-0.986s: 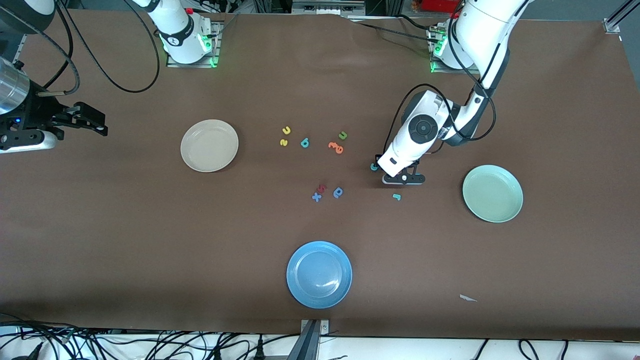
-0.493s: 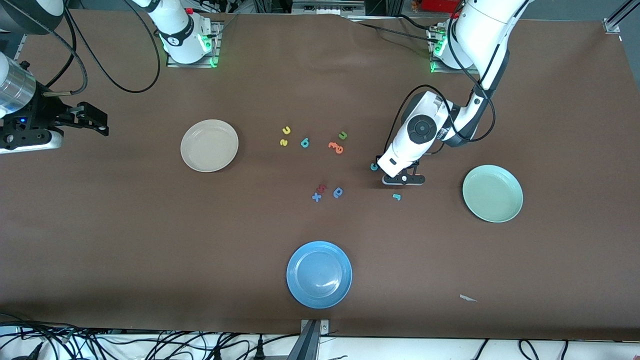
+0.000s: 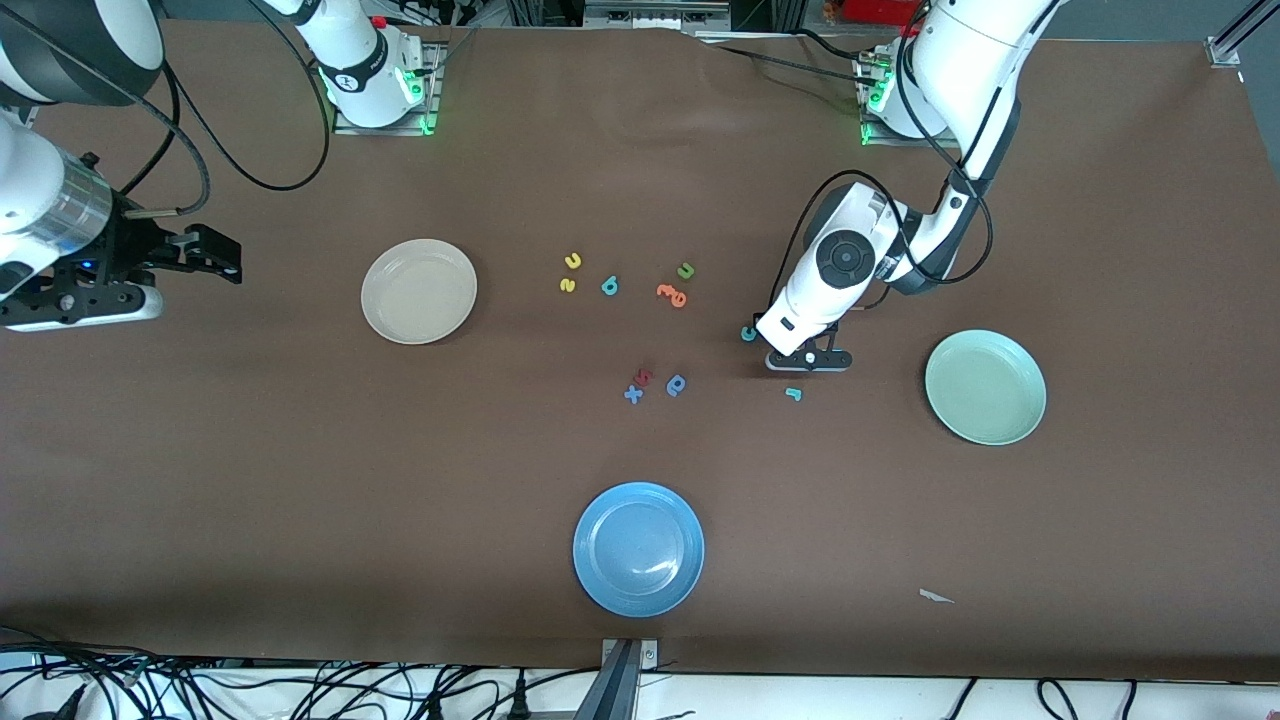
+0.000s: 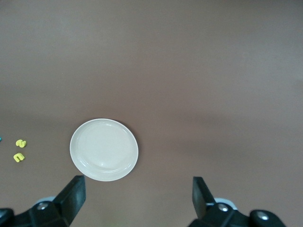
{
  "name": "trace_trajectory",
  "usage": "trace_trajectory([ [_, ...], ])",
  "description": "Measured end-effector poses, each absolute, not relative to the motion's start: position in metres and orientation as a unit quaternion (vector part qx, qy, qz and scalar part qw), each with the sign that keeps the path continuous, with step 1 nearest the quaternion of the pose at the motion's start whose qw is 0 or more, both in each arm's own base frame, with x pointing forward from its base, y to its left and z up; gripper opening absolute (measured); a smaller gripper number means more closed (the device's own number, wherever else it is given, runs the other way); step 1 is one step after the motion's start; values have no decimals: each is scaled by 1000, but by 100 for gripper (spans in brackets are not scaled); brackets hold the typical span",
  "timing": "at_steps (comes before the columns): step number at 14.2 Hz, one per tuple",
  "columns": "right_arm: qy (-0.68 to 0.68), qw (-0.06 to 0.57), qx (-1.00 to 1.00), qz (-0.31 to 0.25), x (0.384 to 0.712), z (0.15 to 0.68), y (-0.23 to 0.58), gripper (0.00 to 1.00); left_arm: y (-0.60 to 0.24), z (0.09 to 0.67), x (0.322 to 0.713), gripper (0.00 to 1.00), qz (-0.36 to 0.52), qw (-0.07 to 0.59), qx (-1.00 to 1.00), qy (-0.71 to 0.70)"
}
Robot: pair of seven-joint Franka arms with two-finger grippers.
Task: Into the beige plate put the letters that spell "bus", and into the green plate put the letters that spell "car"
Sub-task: 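Carry the yellow a onto the green plate while the right gripper reaches out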
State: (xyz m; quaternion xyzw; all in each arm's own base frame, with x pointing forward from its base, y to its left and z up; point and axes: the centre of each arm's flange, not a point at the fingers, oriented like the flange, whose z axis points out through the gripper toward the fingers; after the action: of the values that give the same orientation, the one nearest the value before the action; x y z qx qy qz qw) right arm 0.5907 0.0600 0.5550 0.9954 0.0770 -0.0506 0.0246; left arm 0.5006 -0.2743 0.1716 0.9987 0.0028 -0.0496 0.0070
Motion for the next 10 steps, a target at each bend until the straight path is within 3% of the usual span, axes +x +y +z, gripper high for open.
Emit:
trace_trajectory([
  [5,91,19,994,-60,592,542,108,100,-246,194,539,31,-74,-13,997,-12],
  [10,54,30,995,-76,592,510,196,100,-140,238,600,31,-116,-30,987,-105],
])
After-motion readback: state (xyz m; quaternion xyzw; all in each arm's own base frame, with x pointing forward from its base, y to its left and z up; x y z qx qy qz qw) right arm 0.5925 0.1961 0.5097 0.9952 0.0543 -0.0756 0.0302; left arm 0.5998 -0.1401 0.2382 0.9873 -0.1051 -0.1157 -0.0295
